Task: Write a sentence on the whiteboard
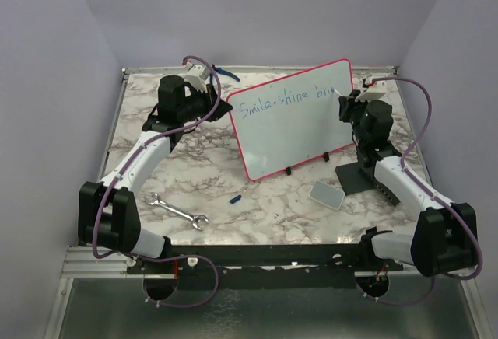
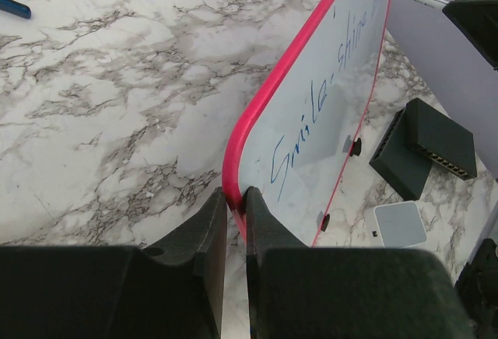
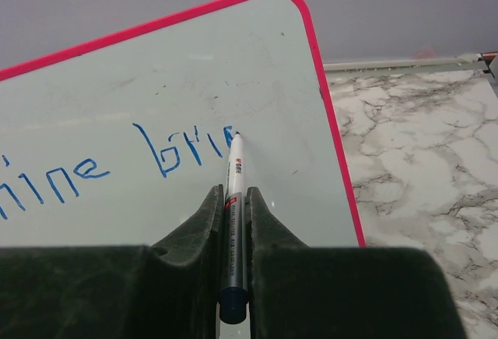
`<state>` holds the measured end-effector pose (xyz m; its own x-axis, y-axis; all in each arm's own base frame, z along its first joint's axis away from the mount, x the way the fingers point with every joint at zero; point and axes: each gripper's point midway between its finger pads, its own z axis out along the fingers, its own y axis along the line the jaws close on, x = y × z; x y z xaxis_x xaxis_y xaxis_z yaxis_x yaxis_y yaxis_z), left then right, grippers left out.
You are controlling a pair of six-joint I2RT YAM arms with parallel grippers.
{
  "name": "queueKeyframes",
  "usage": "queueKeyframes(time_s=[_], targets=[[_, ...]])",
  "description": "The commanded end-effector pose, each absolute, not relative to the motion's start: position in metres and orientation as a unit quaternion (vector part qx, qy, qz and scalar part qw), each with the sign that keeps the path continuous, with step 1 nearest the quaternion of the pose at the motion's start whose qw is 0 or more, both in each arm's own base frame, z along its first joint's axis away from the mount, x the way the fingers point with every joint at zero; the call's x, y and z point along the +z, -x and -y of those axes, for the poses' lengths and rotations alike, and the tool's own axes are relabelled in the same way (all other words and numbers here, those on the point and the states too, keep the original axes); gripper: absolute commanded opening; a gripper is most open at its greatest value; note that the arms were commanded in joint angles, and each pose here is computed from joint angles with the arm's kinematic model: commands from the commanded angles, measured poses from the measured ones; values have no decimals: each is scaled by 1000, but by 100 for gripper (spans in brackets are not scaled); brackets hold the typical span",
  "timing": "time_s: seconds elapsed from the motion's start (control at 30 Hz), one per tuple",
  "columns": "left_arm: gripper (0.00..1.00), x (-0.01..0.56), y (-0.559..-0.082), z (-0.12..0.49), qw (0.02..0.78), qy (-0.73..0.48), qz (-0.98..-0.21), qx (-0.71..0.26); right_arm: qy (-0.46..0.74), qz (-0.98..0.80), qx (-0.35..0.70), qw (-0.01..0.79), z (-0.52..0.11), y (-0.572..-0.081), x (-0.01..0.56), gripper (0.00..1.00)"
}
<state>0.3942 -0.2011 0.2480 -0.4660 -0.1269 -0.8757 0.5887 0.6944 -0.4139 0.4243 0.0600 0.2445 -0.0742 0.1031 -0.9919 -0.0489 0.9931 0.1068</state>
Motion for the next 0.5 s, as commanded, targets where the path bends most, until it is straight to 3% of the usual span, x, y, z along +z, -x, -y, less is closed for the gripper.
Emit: queueKeyframes(time_s=[0.0, 0.47], targets=[[0, 264, -391, 199, 520, -169, -758, -357, -7, -721, 56, 690, -62, -430, 256, 1], [0, 264, -391, 200, 520, -170, -757, -358, -6, -718, 57, 694, -62, -430, 258, 1]])
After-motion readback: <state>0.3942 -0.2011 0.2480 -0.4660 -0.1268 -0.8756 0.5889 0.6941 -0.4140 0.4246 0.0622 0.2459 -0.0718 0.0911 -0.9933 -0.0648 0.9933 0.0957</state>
